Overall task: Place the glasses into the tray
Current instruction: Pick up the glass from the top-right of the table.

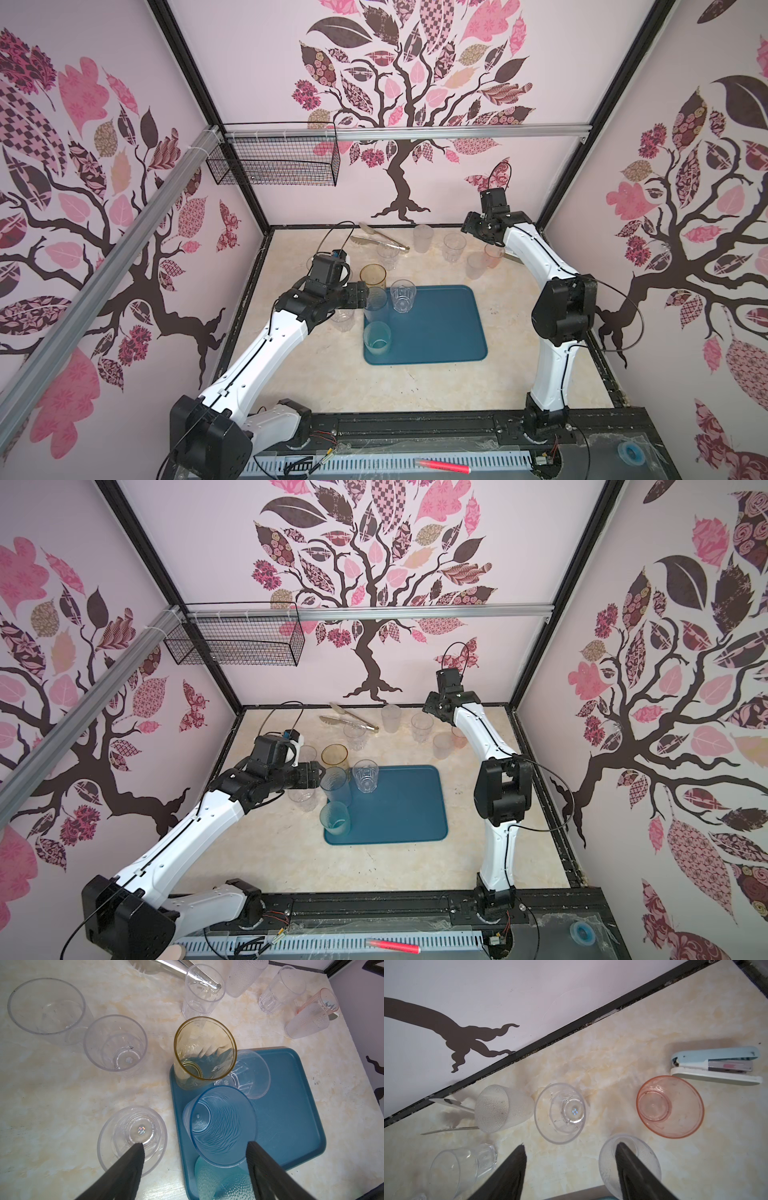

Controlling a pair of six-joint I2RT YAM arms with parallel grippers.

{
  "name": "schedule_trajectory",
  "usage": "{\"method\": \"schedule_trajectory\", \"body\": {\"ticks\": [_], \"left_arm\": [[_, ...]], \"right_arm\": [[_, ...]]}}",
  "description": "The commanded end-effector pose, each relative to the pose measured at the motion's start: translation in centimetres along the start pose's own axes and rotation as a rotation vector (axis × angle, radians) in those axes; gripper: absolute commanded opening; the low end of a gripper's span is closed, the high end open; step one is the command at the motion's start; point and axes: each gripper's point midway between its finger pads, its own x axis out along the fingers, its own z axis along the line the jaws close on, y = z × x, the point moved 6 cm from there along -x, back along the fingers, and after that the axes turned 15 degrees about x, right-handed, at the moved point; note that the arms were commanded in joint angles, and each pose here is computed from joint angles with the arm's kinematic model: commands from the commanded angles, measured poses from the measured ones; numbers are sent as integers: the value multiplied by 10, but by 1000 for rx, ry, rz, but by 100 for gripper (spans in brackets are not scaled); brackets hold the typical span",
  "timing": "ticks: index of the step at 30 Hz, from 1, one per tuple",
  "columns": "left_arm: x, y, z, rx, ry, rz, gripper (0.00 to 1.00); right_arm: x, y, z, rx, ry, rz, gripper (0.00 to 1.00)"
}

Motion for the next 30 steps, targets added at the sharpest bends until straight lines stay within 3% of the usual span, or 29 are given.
{"method": "schedule_trajectory", "body": {"ticks": [1, 21, 30], "left_arm": [[0, -8, -3, 4, 17, -34, 81], [6, 0, -2, -13, 19, -21, 81], [8, 2, -2, -13, 19, -20, 81]], "right_arm": [[25, -1, -1, -42, 48, -8, 69], [94, 42, -29, -49, 126, 138, 53], [104, 50, -36, -60, 143, 156, 38]]}}
